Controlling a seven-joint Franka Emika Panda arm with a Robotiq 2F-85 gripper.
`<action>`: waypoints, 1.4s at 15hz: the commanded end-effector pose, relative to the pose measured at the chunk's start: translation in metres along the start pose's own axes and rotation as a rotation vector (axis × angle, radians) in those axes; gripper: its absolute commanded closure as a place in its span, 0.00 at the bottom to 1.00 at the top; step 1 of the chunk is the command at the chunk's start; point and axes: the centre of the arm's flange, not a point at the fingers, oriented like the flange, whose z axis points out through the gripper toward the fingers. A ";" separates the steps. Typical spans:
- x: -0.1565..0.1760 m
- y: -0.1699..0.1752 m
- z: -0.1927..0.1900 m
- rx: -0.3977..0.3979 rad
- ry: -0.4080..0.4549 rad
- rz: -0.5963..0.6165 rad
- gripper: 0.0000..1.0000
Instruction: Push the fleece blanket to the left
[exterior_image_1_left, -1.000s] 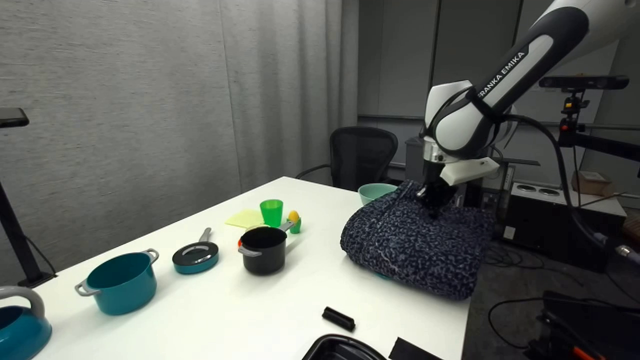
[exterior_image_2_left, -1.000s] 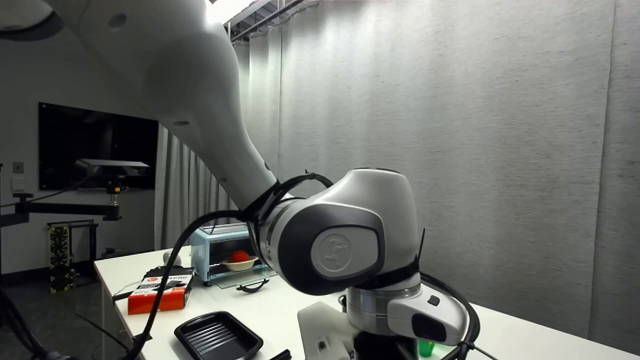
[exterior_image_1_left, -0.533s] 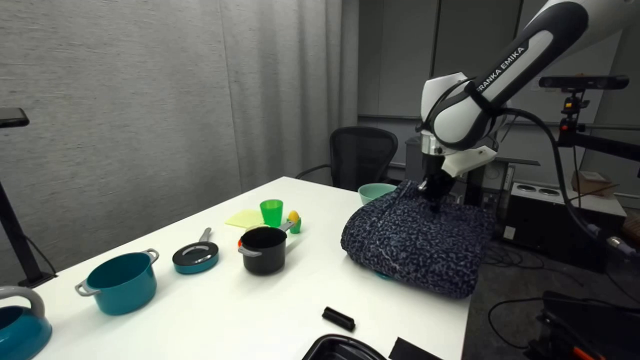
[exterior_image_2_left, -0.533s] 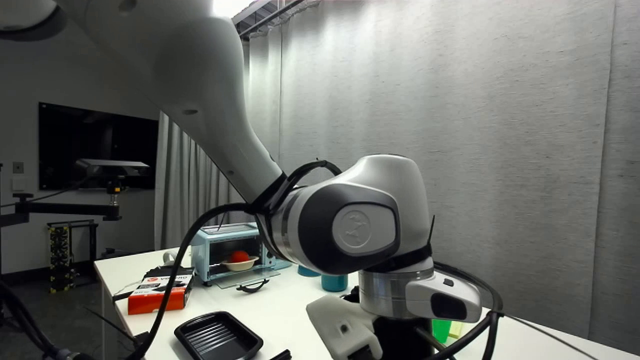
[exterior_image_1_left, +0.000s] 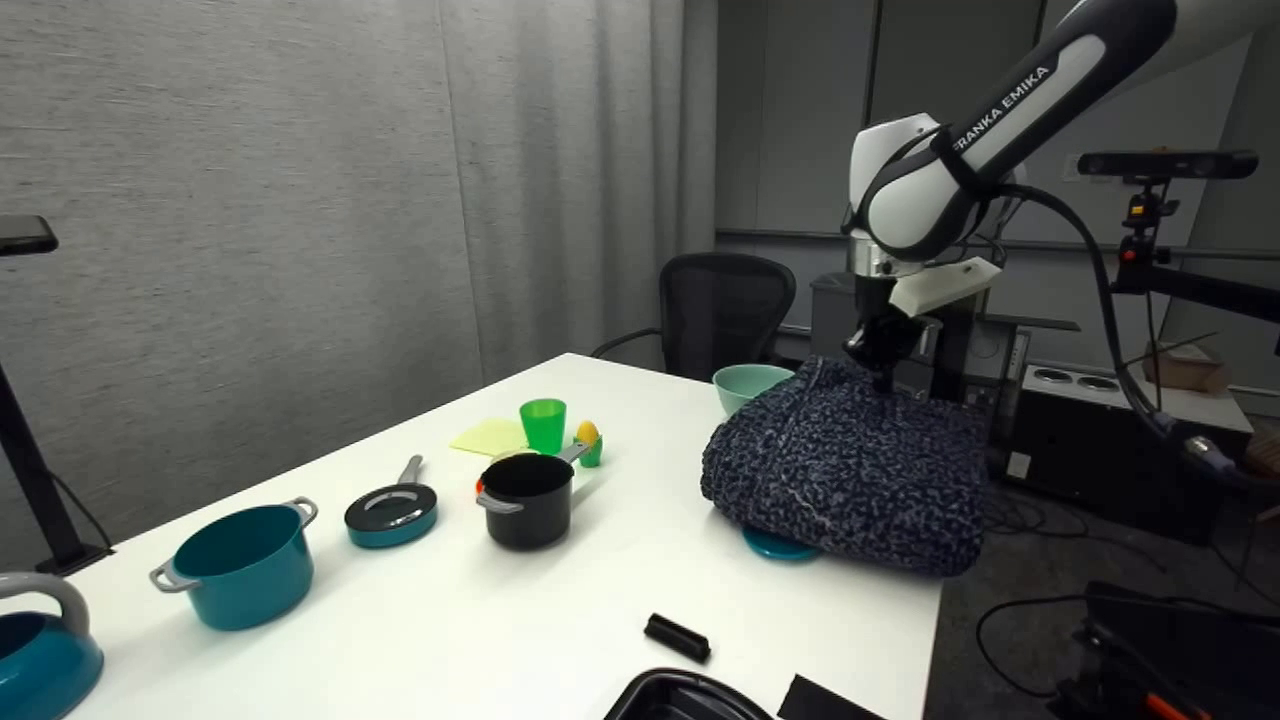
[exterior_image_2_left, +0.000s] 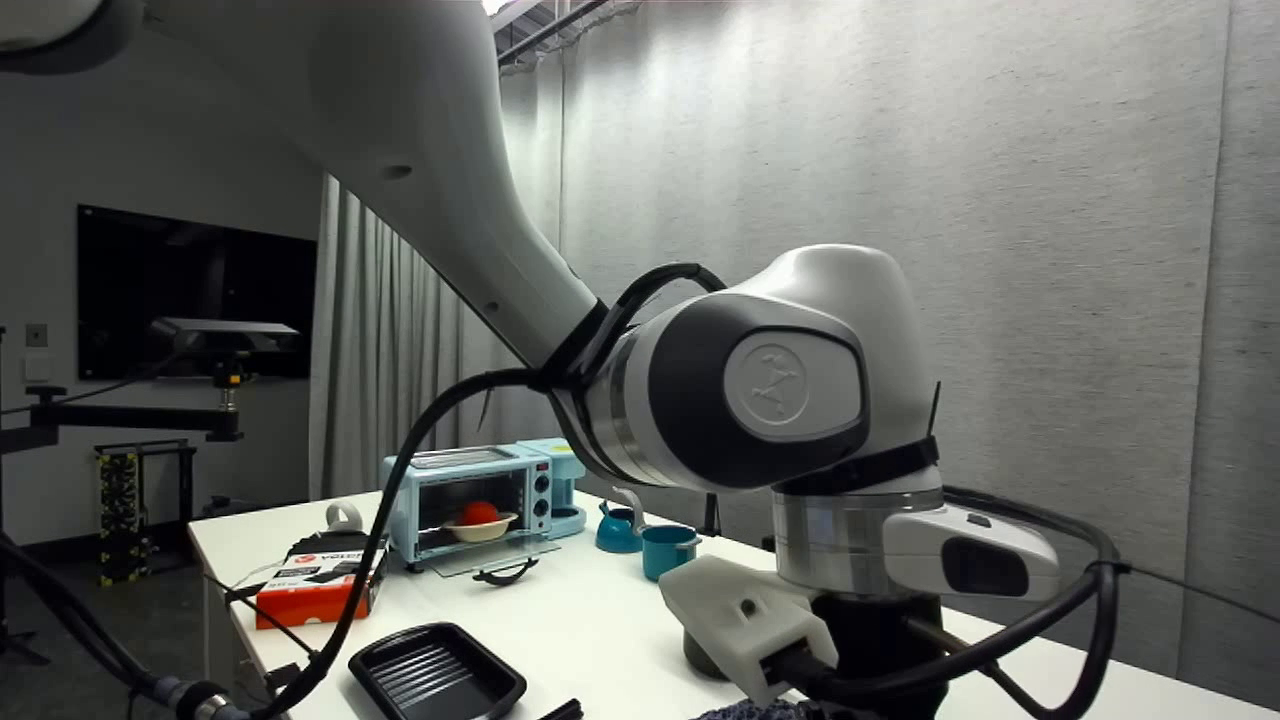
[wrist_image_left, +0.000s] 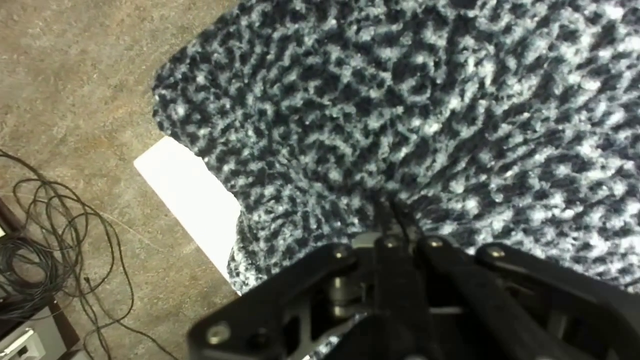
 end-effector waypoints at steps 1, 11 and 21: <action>0.011 0.014 -0.013 0.015 0.000 0.032 0.68; 0.032 0.079 0.018 -0.199 -0.038 0.154 0.00; 0.026 0.074 0.061 -0.198 0.053 0.151 0.83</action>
